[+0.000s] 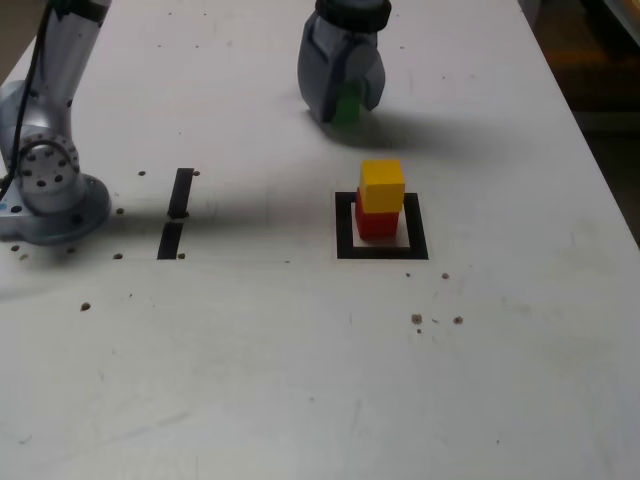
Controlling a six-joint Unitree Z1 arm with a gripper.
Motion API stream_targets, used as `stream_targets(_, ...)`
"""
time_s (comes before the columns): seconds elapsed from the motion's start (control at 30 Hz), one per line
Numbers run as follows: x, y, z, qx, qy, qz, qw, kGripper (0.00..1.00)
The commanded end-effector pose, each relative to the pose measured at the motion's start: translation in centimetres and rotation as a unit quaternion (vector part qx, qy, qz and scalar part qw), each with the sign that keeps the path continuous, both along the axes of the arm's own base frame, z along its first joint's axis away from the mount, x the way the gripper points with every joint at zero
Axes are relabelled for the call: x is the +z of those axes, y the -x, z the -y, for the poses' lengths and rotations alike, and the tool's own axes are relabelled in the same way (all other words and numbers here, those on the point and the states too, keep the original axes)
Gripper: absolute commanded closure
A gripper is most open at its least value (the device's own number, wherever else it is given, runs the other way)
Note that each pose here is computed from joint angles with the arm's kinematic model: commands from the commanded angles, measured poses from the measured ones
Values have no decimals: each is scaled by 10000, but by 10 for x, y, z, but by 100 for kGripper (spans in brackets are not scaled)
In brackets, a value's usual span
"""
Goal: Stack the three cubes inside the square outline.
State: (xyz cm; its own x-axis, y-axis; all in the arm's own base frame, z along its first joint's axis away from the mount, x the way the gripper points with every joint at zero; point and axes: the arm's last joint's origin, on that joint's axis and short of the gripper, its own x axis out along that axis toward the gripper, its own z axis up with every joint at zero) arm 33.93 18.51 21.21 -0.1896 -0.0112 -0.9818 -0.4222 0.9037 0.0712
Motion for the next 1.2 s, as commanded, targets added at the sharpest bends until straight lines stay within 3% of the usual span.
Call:
stream_targets(0.0,8,1,0,-40,3,120,9999,75)
stream_targets(0.17,30,1,4,-212,-6,242,9995,76)
stream_targets(0.4,123,14,41,-636,-235,410,9969,77)
stream_targets(0.57,167,15,93,-1015,-288,738,9917,77)
stream_targets(0.63,171,12,116,-1111,-258,834,9900,78)
stream_targets(0.73,168,5,150,-1240,-180,822,9887,78)
stream_targets(0.93,149,-8,207,-1477,-74,571,9874,78)
stream_targets(1.17,129,-11,217,-1499,-81,241,9884,78)
